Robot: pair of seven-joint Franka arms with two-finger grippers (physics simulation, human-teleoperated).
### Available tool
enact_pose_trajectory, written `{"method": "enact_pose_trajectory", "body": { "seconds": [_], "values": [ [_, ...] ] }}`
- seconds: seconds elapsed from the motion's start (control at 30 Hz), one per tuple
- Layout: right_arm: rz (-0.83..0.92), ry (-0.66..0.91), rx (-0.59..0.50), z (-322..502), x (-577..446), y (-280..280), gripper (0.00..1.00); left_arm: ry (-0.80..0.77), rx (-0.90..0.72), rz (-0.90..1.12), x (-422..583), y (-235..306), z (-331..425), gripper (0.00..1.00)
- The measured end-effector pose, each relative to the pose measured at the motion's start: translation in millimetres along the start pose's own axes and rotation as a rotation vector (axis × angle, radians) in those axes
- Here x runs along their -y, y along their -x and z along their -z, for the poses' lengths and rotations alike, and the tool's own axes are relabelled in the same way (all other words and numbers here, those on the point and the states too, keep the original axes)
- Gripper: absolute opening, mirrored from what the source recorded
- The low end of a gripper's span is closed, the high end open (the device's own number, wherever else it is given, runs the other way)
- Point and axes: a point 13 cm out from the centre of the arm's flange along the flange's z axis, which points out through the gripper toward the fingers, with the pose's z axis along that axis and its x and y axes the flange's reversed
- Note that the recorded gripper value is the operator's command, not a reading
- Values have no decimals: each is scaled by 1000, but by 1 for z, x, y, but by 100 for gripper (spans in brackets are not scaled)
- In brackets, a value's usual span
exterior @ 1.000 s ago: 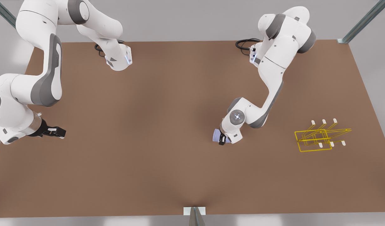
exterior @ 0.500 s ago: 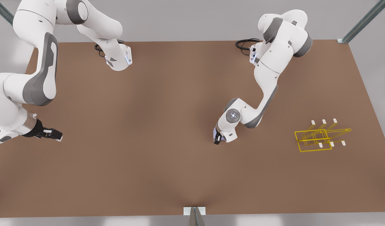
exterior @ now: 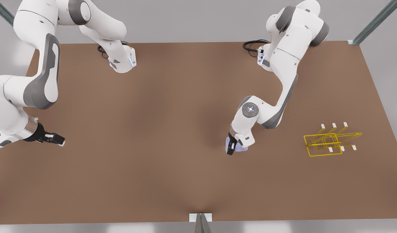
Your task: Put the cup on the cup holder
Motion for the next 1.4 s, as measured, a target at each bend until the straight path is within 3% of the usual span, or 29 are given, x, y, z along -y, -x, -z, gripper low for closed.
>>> {"method": "enact_pose_trajectory", "body": {
  "seconds": [0.1,0.17,0.3,0.43,0.7,0.77,0.83,1.03,1.4],
  "values": [
    [-2,0,0,0,0,0,100,-67,175,-94,38,44,65,89],
    [-3,0,0,0,0,0,100,-32,335,-195,34,59,92,89],
    [-6,0,0,0,0,0,100,136,735,-361,-12,98,148,89],
    [-7,1,-1,-1,-1,0,100,341,1104,-416,-125,195,223,89],
    [-10,0,-1,-1,0,0,100,624,1526,-603,-256,392,183,89],
    [-10,0,-1,-1,0,0,100,656,1590,-600,-275,442,175,89],
    [-9,0,-1,-1,-2,0,100,609,1643,-609,-270,457,167,89],
    [-9,0,-1,-1,-2,0,100,374,1703,-494,-240,458,176,90],
    [-13,-1,0,0,0,0,100,234,1559,-130,-243,422,166,90]
  ]
}}
